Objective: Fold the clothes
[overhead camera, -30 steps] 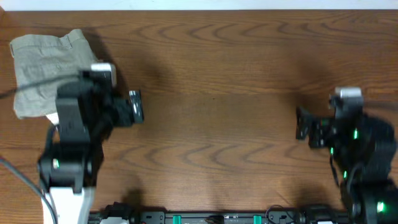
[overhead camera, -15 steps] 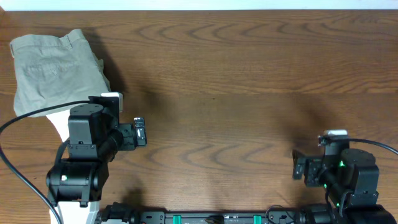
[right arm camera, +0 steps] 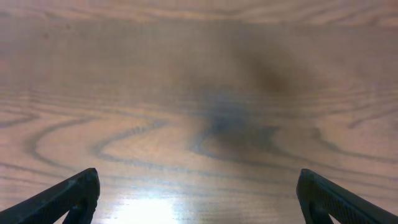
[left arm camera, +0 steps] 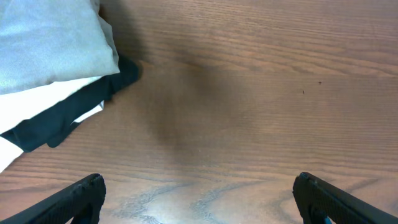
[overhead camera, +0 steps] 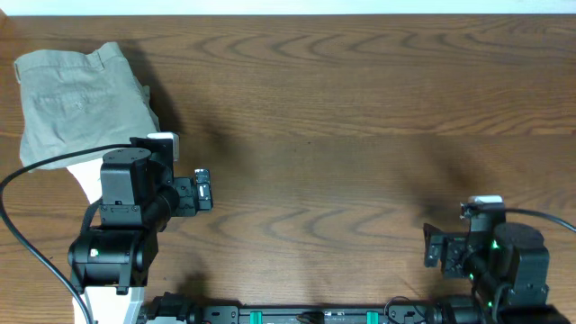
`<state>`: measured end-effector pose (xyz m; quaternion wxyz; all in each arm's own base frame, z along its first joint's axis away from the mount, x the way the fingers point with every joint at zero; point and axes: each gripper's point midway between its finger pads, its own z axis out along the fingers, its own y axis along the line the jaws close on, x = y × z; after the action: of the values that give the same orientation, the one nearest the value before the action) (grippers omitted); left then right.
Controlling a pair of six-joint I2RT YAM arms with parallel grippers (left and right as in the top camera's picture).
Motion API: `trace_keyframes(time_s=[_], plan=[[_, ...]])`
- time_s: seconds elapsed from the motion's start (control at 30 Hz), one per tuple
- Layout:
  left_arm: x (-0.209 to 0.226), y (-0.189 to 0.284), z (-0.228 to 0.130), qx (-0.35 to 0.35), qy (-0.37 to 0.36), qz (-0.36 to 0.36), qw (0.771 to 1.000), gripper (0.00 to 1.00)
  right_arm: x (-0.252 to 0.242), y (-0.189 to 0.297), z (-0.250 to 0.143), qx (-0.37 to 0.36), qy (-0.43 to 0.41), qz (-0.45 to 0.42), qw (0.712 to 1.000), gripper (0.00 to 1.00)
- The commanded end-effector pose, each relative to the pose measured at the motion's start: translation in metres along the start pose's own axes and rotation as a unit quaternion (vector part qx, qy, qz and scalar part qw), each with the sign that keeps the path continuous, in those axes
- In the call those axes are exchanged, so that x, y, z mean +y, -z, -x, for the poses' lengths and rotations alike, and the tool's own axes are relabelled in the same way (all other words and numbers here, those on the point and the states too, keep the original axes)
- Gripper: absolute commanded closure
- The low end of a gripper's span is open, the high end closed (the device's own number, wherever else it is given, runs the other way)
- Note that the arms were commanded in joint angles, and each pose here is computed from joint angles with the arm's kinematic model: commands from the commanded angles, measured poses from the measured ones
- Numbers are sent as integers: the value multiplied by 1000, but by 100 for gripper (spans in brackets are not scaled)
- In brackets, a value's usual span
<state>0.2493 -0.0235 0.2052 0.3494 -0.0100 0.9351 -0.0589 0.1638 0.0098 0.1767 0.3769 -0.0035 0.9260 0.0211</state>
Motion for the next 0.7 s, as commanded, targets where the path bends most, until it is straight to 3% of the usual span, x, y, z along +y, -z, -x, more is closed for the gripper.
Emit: trace_keyframes(time_s=[0.0,0.27,0.67], plan=[[0,0,0,1,-4,1,1000,2,1,7,6,-37,-8,4,999,1],[0,0,0,1,-5,1,1000,2,12,2,21,-169,62,30,983,1],[0,0,0,1,-5,1,1000,2,27,-33,49,-312,83,63,944,1]])
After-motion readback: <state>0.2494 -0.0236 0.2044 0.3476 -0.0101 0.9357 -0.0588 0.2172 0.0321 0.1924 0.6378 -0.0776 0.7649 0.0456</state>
